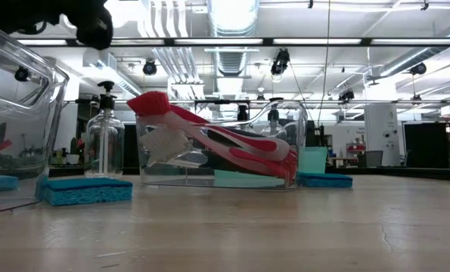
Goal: Pick & Place Kitchen Sink Supplies
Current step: Put the blue sponge into the bottom transparent bin
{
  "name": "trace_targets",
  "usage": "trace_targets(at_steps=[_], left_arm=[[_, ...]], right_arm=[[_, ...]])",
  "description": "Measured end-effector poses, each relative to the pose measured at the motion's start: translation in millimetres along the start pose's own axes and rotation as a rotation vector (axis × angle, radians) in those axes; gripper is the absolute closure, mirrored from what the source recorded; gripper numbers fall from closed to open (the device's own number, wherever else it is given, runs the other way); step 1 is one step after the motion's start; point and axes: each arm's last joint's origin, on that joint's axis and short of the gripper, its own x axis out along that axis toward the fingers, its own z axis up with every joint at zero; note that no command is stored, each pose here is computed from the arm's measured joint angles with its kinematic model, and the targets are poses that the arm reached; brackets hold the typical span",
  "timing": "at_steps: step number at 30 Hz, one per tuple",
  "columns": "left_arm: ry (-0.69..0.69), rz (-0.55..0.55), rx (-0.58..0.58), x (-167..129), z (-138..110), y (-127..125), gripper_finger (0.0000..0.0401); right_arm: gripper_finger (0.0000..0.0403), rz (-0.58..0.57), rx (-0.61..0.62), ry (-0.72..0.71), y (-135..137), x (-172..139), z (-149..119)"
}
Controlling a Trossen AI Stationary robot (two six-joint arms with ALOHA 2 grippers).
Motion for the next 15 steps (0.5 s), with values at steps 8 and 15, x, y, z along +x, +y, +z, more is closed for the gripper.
trace_targets(at_steps=[8,15], left_arm=[[0.018,-0.154,-0.001,8.9,1.7,-5.5,0.0199],[0.001,-0.13,-0.007,11.2,4.9,-5.1,0.0199]], right_arm=[[0.0394,0.001,0.012,0.006,0.4,0.4,-1.8],[0.0394,0.001,0.001,0.007,0.5,0.6,-2.4]])
